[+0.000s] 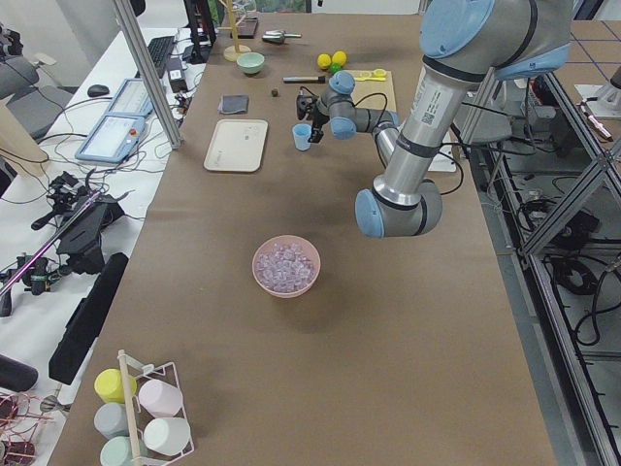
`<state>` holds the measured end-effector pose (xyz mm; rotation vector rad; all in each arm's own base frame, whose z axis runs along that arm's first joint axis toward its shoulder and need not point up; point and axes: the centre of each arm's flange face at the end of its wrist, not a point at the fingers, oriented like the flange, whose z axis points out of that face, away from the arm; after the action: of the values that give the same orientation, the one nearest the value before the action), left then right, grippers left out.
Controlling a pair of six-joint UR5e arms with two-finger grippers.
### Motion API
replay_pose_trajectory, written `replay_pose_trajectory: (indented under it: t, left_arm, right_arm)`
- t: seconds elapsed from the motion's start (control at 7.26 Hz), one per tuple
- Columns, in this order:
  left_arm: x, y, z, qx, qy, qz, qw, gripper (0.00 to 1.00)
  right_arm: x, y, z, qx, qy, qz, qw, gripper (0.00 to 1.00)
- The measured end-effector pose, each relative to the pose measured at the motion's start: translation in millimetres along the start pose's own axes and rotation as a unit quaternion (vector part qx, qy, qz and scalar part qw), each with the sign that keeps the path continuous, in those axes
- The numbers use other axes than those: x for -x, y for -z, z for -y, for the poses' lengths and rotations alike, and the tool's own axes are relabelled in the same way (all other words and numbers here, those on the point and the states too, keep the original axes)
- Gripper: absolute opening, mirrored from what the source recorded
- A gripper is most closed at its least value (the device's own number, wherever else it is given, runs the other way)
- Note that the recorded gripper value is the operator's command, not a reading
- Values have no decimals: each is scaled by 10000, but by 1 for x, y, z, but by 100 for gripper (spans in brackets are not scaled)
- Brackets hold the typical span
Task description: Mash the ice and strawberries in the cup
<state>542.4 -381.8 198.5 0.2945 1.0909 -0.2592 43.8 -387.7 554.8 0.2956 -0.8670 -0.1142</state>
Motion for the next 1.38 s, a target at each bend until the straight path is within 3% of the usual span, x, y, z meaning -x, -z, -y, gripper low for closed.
replay_pose_trajectory:
  t: [0.28,0.55,0.96,1.38]
  left_arm:
    - [34,42,22,502,-690,787,9932,98]
    - [98,71,61,777,-1142,1210,9830,99]
    - [244,118,131,1384,-2519,1523,9456,99]
    - [337,128,184,1637,-3434,1684,9093,98]
  right_arm:
    - [-1,-1,-2,13,-12,-4,10000,100]
    - [-2,-1,-4,26,-28,-4,10000,100]
    - [-2,-2,-5,32,-45,-15,10000,100]
    - [-3,-2,-5,34,-53,-20,10000,100]
